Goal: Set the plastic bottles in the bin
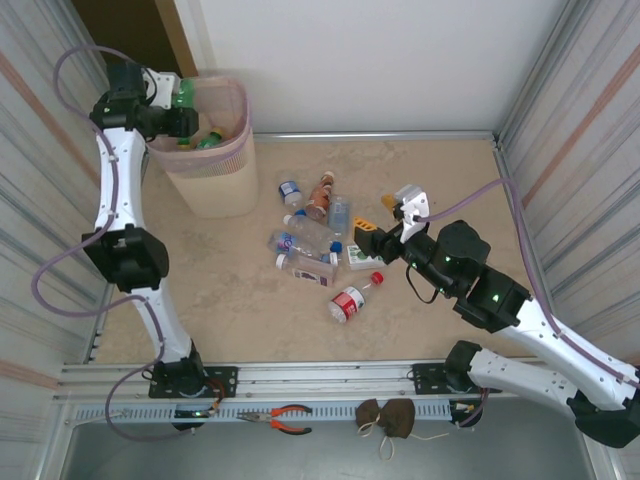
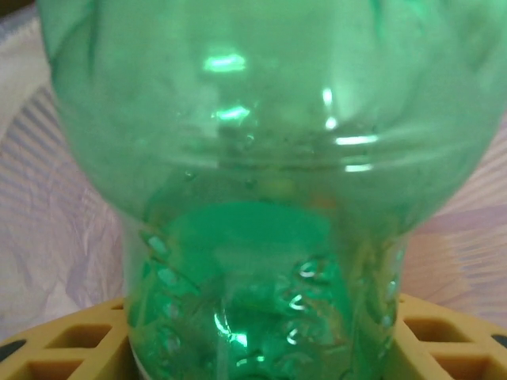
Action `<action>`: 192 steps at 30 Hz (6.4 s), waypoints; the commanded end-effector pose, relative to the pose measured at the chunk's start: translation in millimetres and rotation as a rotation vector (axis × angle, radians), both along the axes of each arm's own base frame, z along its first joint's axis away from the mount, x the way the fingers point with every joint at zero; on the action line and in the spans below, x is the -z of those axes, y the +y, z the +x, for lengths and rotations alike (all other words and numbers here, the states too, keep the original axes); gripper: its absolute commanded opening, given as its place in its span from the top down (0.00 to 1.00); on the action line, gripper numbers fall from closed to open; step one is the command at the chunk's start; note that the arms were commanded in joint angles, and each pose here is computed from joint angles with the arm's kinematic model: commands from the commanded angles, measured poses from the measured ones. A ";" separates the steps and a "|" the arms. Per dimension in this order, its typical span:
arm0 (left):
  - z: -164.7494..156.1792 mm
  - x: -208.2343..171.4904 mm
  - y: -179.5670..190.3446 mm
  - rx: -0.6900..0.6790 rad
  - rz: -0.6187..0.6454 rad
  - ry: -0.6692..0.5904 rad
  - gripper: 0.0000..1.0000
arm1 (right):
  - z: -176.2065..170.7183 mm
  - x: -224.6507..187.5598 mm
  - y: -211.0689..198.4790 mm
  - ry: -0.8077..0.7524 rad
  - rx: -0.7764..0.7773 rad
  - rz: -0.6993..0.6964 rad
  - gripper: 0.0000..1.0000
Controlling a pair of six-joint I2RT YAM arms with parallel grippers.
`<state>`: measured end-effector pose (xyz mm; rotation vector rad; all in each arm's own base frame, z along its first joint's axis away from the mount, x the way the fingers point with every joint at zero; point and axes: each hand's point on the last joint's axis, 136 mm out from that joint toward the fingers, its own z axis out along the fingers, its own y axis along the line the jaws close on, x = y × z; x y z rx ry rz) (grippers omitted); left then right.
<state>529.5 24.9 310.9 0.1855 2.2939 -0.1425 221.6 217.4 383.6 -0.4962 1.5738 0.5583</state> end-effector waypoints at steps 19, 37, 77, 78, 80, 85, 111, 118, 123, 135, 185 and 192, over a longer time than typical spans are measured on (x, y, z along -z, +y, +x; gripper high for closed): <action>-11.2 127.4 12.2 -0.002 0.022 0.415 0.36 | 9.7 -1.4 -9.0 0.033 0.005 0.050 0.29; -21.6 -1.5 -9.9 0.018 -0.079 0.093 0.20 | 25.1 28.5 -23.3 0.245 0.144 0.155 0.28; -135.7 -56.5 -164.5 0.366 -0.304 -0.085 0.22 | 13.2 294.2 -70.2 1.473 0.820 0.517 0.36; -136.6 -55.2 -165.9 0.368 -0.305 -0.083 0.22 | 13.8 296.9 -69.3 1.491 0.832 0.511 0.37; -138.1 -50.4 -169.5 0.374 -0.307 -0.073 0.22 | 16.0 302.6 -64.6 1.523 0.835 0.497 0.38; -141.3 -41.9 -175.9 0.387 -0.304 -0.056 0.22 | 22.2 313.5 -57.7 1.562 0.849 0.474 0.42; -151.6 -28.4 -187.3 0.410 -0.304 -0.032 0.22 | 30.7 368.1 -51.2 1.686 0.941 0.421 0.57; -155.7 -31.3 -187.2 0.412 -0.309 -0.039 0.22 | 25.7 358.7 -60.5 1.647 0.962 0.453 0.67; -163.0 -35.9 -196.8 0.454 -0.320 -0.058 0.22 | 24.0 337.2 -72.7 1.572 0.974 0.473 0.73; -213.1 -73.3 -275.6 0.856 -0.490 -0.181 0.21 | 70.8 175.0 -89.3 0.850 0.636 0.387 0.97; -302.4 -93.9 -397.8 1.346 -0.500 -0.419 0.41 | 17.3 -109.7 -19.0 -0.030 -0.109 0.310 0.31; -249.5 -114.2 -358.3 1.111 -0.404 -0.451 0.41 | 8.4 -115.6 -44.5 -0.074 -0.015 0.302 0.25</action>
